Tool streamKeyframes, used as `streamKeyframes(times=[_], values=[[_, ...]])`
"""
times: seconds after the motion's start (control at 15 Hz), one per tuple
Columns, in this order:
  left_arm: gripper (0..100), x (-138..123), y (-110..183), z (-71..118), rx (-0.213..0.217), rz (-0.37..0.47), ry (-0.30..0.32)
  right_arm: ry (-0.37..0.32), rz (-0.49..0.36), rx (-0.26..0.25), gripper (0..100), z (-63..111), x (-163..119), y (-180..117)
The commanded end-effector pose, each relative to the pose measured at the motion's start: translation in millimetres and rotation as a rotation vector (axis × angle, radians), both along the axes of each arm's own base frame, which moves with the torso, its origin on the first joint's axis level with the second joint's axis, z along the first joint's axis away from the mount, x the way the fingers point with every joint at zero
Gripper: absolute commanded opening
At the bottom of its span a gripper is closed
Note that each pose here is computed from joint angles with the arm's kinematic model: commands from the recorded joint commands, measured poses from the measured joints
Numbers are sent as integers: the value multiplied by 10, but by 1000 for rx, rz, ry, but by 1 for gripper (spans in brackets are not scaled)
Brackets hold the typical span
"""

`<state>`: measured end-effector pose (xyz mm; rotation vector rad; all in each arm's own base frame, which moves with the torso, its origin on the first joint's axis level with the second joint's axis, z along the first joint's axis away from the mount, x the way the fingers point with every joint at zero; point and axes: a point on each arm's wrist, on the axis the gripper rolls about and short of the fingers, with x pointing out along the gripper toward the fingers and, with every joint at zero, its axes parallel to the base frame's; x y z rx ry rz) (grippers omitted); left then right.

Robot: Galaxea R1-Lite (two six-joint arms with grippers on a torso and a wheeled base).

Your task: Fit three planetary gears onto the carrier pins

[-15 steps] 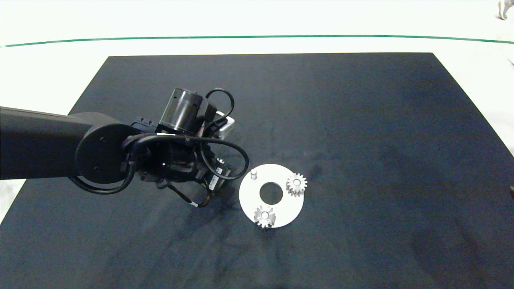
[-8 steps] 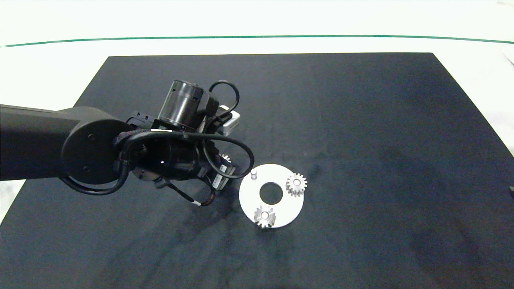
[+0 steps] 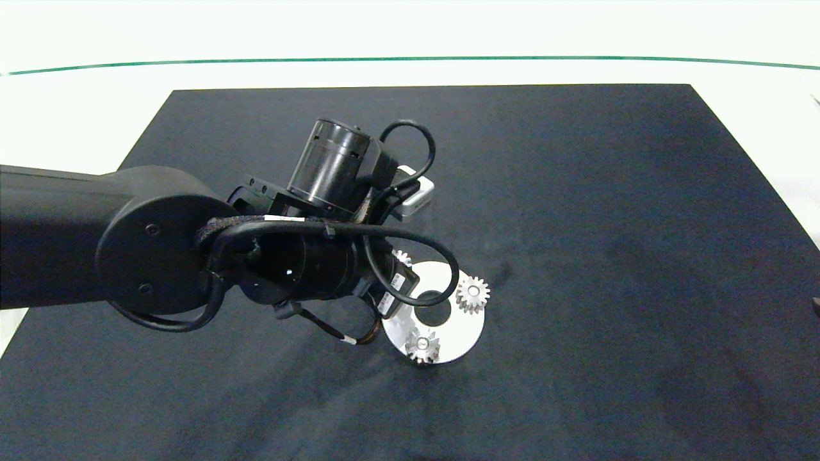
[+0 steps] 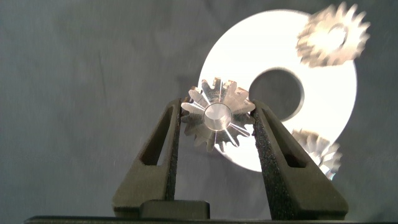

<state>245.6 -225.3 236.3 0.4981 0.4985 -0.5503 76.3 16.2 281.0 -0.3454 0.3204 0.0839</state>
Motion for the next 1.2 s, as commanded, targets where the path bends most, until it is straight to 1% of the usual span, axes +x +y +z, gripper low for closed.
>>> streamKeyframes(times=[0.07, 0.13, 0.33, 1.2], values=[[25, 99, -124, -69, 20, -13, 3, 5, -2, -4, 100, -4, 10, 1], [25, 112, -136, -96, 30, -16, 6, 5, -2, -4, 100, -4, 10, 1], [25, 127, -143, -149, 41, -15, 18, 5, -1, -3, 100, -4, 10, 2], [25, 100, -73, -134, 40, -5, 19, 1, -1, -3, 100, -1, -3, -1]])
